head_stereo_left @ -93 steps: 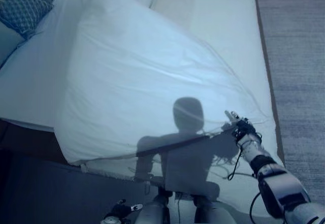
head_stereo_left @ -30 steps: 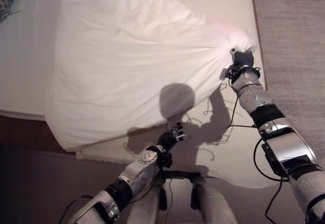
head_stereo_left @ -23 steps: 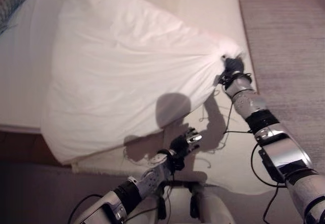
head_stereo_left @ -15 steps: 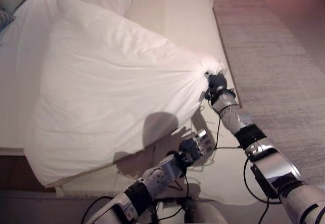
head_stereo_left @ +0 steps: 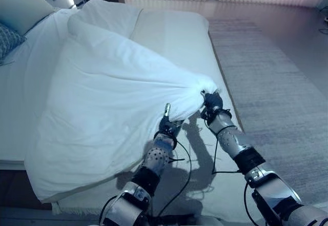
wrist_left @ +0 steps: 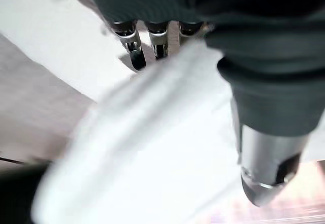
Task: Make the bed
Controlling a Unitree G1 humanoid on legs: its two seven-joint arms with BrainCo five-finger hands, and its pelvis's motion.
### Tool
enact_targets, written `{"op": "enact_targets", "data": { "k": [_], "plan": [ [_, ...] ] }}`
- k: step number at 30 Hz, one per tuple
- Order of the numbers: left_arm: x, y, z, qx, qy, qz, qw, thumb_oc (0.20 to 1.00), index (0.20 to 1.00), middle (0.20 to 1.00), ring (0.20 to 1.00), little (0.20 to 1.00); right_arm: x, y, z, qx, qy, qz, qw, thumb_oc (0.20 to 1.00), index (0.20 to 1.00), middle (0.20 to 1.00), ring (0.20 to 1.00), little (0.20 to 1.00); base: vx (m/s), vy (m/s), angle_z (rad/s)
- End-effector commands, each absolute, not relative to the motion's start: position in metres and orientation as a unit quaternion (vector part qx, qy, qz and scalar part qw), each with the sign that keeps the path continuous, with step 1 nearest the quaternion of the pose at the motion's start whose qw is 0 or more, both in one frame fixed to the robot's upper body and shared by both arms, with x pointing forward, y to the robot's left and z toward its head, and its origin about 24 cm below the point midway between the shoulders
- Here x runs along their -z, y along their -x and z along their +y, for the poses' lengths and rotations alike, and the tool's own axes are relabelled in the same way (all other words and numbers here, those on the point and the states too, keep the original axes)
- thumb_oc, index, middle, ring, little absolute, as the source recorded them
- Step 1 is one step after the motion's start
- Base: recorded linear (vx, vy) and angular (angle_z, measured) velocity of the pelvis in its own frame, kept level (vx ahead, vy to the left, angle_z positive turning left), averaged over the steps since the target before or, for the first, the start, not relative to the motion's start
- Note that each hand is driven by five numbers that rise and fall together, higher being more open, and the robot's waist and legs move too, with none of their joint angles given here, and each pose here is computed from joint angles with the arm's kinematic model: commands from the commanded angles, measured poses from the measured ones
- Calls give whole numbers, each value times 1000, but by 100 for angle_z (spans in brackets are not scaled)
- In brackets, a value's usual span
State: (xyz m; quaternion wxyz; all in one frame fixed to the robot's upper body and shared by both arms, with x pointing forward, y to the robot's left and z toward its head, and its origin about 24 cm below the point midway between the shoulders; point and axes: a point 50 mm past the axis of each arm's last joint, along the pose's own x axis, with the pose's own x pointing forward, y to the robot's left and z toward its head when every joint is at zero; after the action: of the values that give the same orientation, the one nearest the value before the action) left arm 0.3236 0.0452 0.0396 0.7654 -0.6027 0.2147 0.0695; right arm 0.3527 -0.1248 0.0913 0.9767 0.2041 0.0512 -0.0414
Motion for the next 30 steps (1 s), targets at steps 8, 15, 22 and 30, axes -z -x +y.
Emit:
{"op": "enact_targets", "data": {
  "k": [8,15,22,30],
  "plan": [
    [-37,-338,72,-182,584,170,773,1000,1000,1000,1000,1000,-111,-348,-174,147,-266,-52,951,200,200,200,200,200,33,-22,8],
    [-26,-337,86,-227,583,174,761,1000,1000,1000,1000,1000,-108,-343,-179,160,-270,-60,948,200,200,200,200,200,22,-24,9],
    [-18,-329,127,-273,562,126,771,598,598,598,598,598,-78,-328,-188,195,-277,-25,941,200,200,200,200,200,28,-32,9],
    [-3,-304,173,-299,472,84,825,200,200,200,200,200,-12,-288,-196,247,-320,61,913,200,200,200,200,200,19,-18,9]
  ]
}}
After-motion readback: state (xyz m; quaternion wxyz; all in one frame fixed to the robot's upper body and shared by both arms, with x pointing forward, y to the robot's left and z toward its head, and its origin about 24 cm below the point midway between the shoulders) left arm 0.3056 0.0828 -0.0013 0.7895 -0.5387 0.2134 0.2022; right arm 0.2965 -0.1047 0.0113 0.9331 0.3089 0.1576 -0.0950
